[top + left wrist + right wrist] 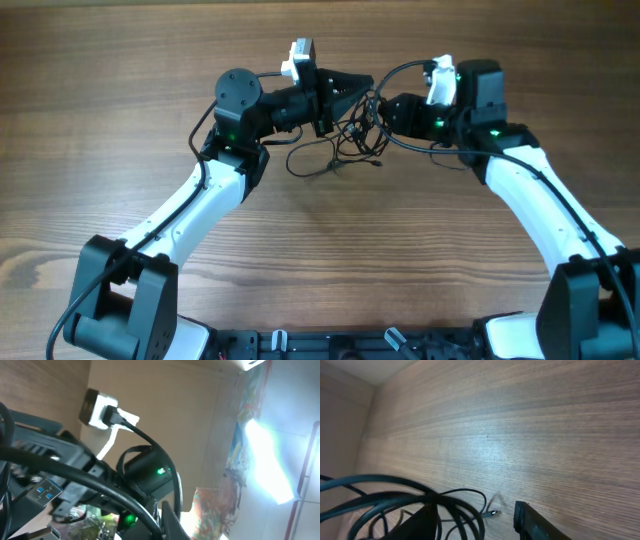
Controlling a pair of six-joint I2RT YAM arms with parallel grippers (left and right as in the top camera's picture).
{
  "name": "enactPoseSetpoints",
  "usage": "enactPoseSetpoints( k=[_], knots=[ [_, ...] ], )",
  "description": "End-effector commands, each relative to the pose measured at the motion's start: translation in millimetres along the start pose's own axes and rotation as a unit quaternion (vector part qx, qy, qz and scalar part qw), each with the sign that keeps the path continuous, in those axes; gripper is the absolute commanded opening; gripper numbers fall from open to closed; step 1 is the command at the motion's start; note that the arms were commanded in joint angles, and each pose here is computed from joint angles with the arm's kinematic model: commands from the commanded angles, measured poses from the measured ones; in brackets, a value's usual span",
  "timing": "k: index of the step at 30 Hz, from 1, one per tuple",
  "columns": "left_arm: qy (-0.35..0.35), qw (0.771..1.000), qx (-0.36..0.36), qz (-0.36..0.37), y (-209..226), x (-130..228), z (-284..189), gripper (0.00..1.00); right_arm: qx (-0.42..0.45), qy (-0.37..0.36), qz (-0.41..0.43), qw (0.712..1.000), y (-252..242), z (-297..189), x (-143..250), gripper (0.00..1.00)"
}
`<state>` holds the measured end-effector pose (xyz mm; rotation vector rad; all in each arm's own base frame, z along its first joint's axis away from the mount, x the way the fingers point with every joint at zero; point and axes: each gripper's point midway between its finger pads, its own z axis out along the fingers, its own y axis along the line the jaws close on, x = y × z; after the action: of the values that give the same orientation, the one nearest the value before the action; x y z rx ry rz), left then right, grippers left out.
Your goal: Untangle cables
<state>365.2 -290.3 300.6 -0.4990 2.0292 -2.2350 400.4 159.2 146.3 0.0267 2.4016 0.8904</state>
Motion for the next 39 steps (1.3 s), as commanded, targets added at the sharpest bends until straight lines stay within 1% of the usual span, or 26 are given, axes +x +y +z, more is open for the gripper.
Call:
enactPoseSetpoints(
  k=[1,2,3,4,5,6,7,9,11,14,16,17,19,21,23,24,27,29,31,33,34,36,37,39],
  knots=[
    [0.010,1.000,0.006,0.001,-7.7,3.8,-0.8,0.04,0.012,0.020,0.007,1.000,-6.8,18.4,10.3,0.40],
    [0.010,1.000,0.006,0.001,-7.7,3.8,-0.8,0.04,0.011,0.026,0.008,1.000,-7.1,21.7,13.5,0.36],
    [0.010,1.000,0.006,0.001,-7.6,3.7,-0.8,0.04,0.010,0.029,0.009,0.999,-7.3,23.3,15.1,0.33],
    [0.010,1.000,0.006,0.003,-7.6,3.7,-0.8,0.04,0.010,0.034,0.009,0.999,-8.0,25.6,17.4,0.28],
    [0.009,1.000,0.005,0.005,-7.6,3.6,-0.9,0.04,0.011,0.036,0.010,0.999,-9.0,26.6,18.4,0.19],
    [0.009,1.000,0.006,0.016,-7.6,3.4,-1.0,0.04,0.012,0.037,0.011,0.999,-9.8,26.7,19.0,0.08],
    [0.008,0.999,0.005,0.030,-7.1,2.9,-1.2,0.04,0.015,0.037,0.011,0.999,-10.6,26.6,19.0,0.04],
    [-0.002,0.996,-0.013,0.086,2.8,-5.3,-4.9,0.04,0.026,0.037,0.012,0.999,-14.6,26.4,19.8,0.04],
    [-0.017,0.992,-0.042,0.121,17.9,-16.8,-11.0,0.04,0.054,0.039,0.024,0.997,-25.2,25.3,23.0,0.05],
    [-0.052,0.982,-0.103,0.146,48.2,-40.3,-27.0,0.04,0.102,0.049,0.047,0.992,-42.6,21.8,32.1,0.04],
    [-0.087,0.972,-0.149,0.160,68.0,-60.4,-44.0,0.04,0.117,0.059,0.052,0.990,-48.1,19.8,38.2,0.04],
    [-0.097,0.967,-0.163,0.169,73.1,-66.1,-49.5,0.07,0.119,0.064,0.055,0.989,-48.9,19.2,40.9,0.04],
    [-0.112,0.957,-0.187,0.191,81.1,-76.4,-60.1,0.42,0.122,0.072,0.059,0.988,-50.1,18.4,44.8,0.04],
    [-0.114,0.951,-0.200,0.208,85.4,-80.6,-66.4,0.63,0.126,0.077,0.068,0.987,-51.1,17.6,48.0,0.04],
    [-0.110,0.948,-0.212,0.212,91.5,-80.3,-69.5,0.70,0.127,0.079,0.077,0.986,-51.4,17.3,49.4,0.04],
    [-0.106,0.946,-0.219,0.212,95.7,-79.0,-70.7,0.71,0.128,0.079,0.084,0.985,-51.7,17.1,49.8,0.05],
    [-0.085,0.940,-0.250,0.217,113.1,-71.1,-73.5,0.72,0.124,0.083,0.103,0.983,-49.5,17.1,52.7,0.04],
    [-0.072,0.930,-0.286,0.218,131.6,-63.9,-76.7,0.69,0.109,0.092,0.114,0.983,-44.1,17.7,55.7,0.04],
    [-0.063,0.921,-0.316,0.220,145.7,-57.5,-77.7,0.63,0.092,0.098,0.115,0.984,-37.9,18.6,56.8,0.04],
    [-0.051,0.914,-0.335,0.222,155.6,-48.6,-74.4,0.54,0.077,0.101,0.115,0.985,-32.5,19.3,57.0,0.04],
    [-0.044,0.914,-0.337,0.222,157.7,-44.0,-71.2,0.48,0.071,0.102,0.115,0.985,-30.5,19.6,56.9,0.04],
    [-0.032,0.914,-0.336,0.226,159.7,-35.8,-63.9,0.41,0.064,0.104,0.116,0.986,-28.1,19.8,57.2,0.04],
    [-0.025,0.913,-0.336,0.228,160.9,-30.8,-59.8,0.40,0.064,0.105,0.116,0.986,-28.1,19.8,57.3,0.04],
    [-0.018,0.912,-0.338,0.232,162.9,-25.5,-55.2,0.40,0.065,0.105,0.116,0.986,-28.2,19.7,57.5,0.04]
  ],
)
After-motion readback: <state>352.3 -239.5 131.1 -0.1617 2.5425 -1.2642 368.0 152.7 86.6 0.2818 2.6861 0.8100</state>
